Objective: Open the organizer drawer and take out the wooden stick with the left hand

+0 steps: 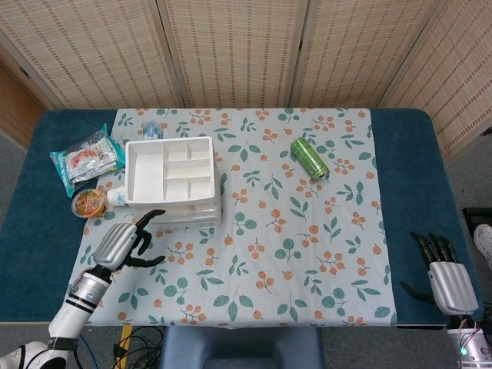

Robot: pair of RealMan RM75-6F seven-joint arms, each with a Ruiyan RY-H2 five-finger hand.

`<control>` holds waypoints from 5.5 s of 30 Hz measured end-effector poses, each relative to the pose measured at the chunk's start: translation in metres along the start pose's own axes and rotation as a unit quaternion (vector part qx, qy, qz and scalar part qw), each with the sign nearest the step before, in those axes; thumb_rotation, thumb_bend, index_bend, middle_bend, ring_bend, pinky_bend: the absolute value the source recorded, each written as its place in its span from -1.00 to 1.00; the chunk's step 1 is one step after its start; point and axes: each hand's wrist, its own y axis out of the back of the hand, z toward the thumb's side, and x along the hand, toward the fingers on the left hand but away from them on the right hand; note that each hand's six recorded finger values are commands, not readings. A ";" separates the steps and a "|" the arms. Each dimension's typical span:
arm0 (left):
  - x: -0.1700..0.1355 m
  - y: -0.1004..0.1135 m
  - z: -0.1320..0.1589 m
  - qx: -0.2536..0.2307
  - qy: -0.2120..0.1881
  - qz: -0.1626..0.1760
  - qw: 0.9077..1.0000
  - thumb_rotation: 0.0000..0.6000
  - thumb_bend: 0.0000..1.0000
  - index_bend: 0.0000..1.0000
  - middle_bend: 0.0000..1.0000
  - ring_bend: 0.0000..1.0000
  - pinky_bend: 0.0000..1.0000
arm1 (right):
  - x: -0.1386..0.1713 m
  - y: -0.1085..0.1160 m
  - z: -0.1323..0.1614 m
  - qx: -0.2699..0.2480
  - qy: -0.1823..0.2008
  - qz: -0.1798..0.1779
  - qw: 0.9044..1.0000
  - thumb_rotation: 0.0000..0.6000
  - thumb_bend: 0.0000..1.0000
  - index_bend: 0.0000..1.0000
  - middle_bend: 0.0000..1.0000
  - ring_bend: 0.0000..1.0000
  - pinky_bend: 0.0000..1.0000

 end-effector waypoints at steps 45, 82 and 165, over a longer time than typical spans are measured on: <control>0.001 0.000 0.015 0.081 -0.018 -0.024 0.996 1.00 -0.67 -0.38 0.69 0.92 1.00 | -0.001 -0.004 -0.004 -0.005 -0.006 0.003 1.000 1.00 -0.63 -0.87 -0.73 -0.81 -0.94; -0.028 -0.010 0.028 0.085 -0.042 -0.059 0.994 1.00 -0.68 -0.31 0.69 0.92 1.00 | -0.004 -0.001 -0.002 -0.002 -0.004 0.001 1.000 1.00 -0.63 -0.87 -0.73 -0.81 -0.94; -0.042 0.056 0.050 0.168 -0.105 0.030 0.980 1.00 -0.68 -0.37 0.69 0.90 1.00 | -0.001 0.000 -0.002 -0.004 -0.001 0.001 1.000 1.00 -0.63 -0.87 -0.73 -0.81 -0.94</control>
